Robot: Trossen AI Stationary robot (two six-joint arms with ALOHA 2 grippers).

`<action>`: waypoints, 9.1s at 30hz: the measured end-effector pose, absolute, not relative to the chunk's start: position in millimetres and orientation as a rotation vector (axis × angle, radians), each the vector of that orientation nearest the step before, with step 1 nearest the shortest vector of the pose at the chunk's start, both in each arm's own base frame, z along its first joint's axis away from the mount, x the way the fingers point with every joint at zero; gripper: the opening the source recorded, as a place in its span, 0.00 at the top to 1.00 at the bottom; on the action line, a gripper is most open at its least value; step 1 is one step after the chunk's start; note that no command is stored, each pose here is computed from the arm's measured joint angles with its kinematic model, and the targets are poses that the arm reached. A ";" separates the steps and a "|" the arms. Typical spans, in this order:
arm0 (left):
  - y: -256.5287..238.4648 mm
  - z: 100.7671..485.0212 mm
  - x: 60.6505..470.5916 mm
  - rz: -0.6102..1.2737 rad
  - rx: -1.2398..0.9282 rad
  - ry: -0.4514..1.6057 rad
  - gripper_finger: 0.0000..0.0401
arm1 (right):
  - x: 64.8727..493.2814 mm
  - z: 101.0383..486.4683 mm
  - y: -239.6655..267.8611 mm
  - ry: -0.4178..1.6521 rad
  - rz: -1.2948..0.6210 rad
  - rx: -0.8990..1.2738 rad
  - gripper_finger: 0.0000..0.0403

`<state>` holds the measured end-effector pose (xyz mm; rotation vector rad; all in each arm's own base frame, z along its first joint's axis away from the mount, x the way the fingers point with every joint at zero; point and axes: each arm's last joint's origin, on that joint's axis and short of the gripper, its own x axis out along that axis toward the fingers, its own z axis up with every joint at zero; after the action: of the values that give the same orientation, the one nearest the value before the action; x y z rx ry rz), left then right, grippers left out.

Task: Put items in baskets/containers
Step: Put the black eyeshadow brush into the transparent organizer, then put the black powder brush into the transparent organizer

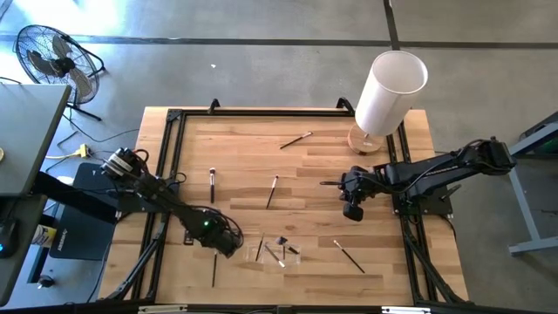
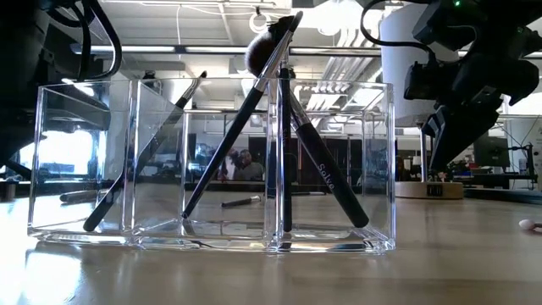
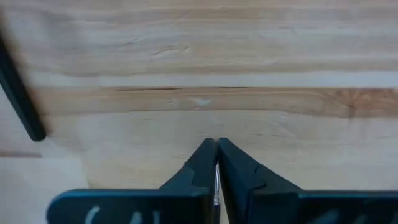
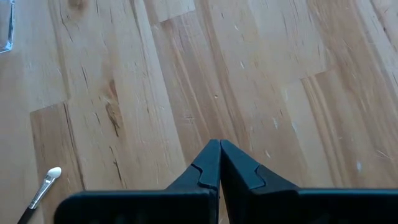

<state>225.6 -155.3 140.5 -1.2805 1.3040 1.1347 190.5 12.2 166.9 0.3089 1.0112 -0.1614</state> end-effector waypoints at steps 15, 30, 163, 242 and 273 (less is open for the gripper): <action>-170.2 202.1 252.0 1.031 -1.094 1.024 1.00 | 190.8 167.0 12.4 1.009 -0.157 0.313 1.00; -178.5 280.5 265.2 0.913 -0.900 0.719 1.00 | 191.2 167.3 12.5 1.003 -0.157 0.315 1.00; -18.2 216.6 171.5 0.062 -0.265 0.806 1.00 | 450.4 142.7 -87.7 1.158 -0.811 1.066 0.98; -46.0 219.1 178.5 0.004 -0.387 0.745 1.00 | 409.3 206.5 140.6 0.031 0.166 0.109 0.89; 2.8 201.9 165.9 0.880 -0.835 0.625 0.57 | 254.6 275.1 28.9 0.753 -0.994 0.299 0.91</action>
<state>165.9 2.8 201.9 -0.8355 0.6247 0.8801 254.6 28.9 275.1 0.2993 0.7530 -0.9937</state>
